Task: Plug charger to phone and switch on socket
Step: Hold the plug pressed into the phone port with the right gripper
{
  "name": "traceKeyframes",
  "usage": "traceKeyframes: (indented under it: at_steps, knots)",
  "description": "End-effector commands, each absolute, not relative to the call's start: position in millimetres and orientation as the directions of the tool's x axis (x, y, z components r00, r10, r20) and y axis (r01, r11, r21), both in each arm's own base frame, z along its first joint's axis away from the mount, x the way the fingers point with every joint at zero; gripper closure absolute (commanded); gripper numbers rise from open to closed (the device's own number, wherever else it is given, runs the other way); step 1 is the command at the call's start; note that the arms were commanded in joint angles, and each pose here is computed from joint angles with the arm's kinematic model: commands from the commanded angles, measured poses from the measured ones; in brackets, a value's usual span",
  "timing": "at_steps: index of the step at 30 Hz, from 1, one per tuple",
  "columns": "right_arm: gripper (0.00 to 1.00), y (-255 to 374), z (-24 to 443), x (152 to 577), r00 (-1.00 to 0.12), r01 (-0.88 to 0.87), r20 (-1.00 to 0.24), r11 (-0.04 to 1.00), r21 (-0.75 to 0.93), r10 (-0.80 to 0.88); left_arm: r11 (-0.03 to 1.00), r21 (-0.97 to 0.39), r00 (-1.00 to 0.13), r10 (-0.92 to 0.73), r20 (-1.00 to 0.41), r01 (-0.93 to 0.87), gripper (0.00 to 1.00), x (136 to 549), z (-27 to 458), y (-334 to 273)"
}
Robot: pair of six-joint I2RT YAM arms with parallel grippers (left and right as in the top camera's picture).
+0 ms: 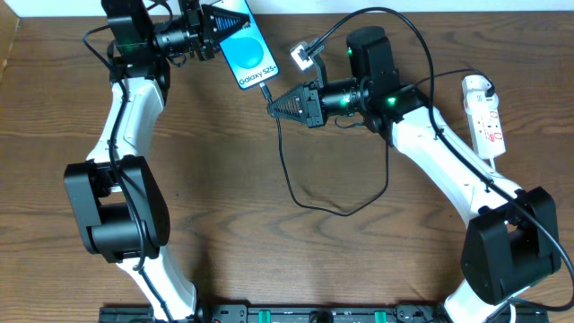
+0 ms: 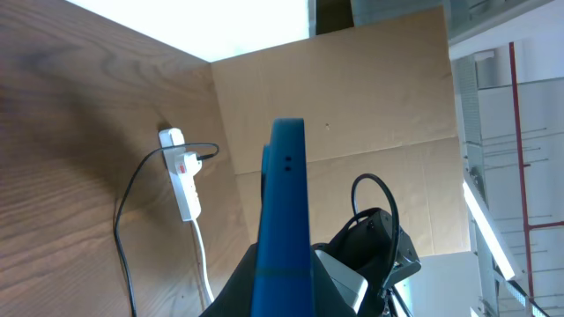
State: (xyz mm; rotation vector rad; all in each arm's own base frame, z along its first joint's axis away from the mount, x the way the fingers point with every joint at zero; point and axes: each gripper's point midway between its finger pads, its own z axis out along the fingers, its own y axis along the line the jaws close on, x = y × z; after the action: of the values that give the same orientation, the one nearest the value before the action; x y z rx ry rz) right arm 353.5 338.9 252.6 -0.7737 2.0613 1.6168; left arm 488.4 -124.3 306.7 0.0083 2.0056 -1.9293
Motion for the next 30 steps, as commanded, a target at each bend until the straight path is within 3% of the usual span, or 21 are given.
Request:
traceKeyframes:
  at_steps: [1,30]
  knots:
    - [0.99,337.5,269.4,355.4,-0.719,-0.695,-0.678,0.182,0.696,-0.152,0.051,-0.955,-0.94,-0.168,-0.298,0.293,0.93,469.6,327.2,-132.3]
    - [0.99,339.7,276.5,361.1,-0.73,-0.682,-0.673,0.188,0.707,-0.118,0.053,-0.948,-0.934,-0.162,-0.318,0.313,0.93,468.8,327.2,-134.7]
